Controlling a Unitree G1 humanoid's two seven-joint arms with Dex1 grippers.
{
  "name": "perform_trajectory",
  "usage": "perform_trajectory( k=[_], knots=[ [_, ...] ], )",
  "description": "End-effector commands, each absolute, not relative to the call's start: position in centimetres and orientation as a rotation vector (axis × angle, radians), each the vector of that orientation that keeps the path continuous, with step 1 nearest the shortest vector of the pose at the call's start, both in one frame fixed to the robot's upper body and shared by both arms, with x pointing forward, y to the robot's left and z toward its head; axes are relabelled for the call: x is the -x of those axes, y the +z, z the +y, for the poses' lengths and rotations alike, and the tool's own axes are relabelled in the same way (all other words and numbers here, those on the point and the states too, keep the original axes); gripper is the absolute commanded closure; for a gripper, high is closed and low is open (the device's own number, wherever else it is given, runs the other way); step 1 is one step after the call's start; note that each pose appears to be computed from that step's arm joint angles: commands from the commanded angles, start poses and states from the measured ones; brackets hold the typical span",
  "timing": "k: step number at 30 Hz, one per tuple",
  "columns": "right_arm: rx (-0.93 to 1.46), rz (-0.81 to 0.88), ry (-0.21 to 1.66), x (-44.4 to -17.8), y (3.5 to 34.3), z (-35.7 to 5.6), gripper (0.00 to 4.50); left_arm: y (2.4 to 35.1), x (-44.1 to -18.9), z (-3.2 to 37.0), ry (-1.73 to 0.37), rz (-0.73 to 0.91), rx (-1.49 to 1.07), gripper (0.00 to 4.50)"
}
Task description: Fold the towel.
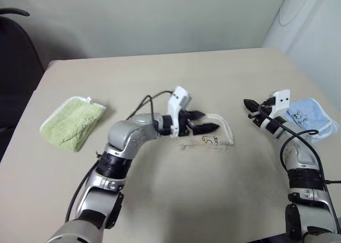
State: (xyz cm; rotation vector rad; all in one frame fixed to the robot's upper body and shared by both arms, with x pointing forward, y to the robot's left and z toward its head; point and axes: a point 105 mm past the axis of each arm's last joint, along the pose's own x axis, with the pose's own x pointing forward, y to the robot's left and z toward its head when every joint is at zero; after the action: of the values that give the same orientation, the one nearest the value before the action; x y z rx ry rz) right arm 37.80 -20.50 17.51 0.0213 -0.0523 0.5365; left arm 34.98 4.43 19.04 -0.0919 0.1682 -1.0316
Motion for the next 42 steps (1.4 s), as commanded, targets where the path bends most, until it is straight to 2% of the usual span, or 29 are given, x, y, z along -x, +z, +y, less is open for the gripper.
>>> perform_trajectory(
  k=[1,6,9,15,20,22,26,29,34,37,42],
  knots=[
    [-0.009,-0.073,0.712,-35.6,19.6,-18.0,4.50,21.9,-35.5,6.6,-0.926,-0.013,0.075,1.07],
    [-0.032,-0.015,0.866,-33.4,18.9,-14.9,4.50,19.0,-34.8,6.0,-0.941,0.024,-0.055,2.85],
    [-0.032,0.064,0.893,-33.0,16.7,-13.5,4.50,16.6,-33.5,4.1,-1.030,0.090,-0.076,3.98],
    [0.001,0.293,0.865,-32.9,10.0,-12.4,4.50,9.2,-33.7,3.8,-1.003,0.307,-0.299,3.98],
    [0.051,0.370,0.820,-32.9,7.6,-13.1,4.50,7.9,-33.7,4.2,-0.984,0.340,-0.310,3.98],
    [0.062,0.351,0.817,-32.9,7.9,-13.3,4.50,8.6,-33.6,4.2,-0.988,0.312,-0.270,3.98],
    [0.056,0.227,0.819,-33.2,11.0,-14.1,4.50,13.6,-33.0,4.1,-1.004,0.150,0.009,3.98],
    [0.041,0.157,0.837,-32.5,13.4,-14.8,4.50,16.5,-33.3,5.9,-0.937,0.075,0.171,3.98],
    [0.019,0.130,0.817,-32.6,15.3,-16.7,4.50,17.6,-34.0,9.7,-0.794,0.062,0.278,3.98],
    [-0.044,0.155,0.794,-33.0,15.4,-17.5,3.93,17.5,-34.3,11.5,-0.727,0.069,0.318,4.02],
    [-0.181,0.221,0.763,-33.9,14.6,-18.5,2.21,16.7,-34.1,12.6,-0.668,0.088,0.325,4.02]
  ],
)
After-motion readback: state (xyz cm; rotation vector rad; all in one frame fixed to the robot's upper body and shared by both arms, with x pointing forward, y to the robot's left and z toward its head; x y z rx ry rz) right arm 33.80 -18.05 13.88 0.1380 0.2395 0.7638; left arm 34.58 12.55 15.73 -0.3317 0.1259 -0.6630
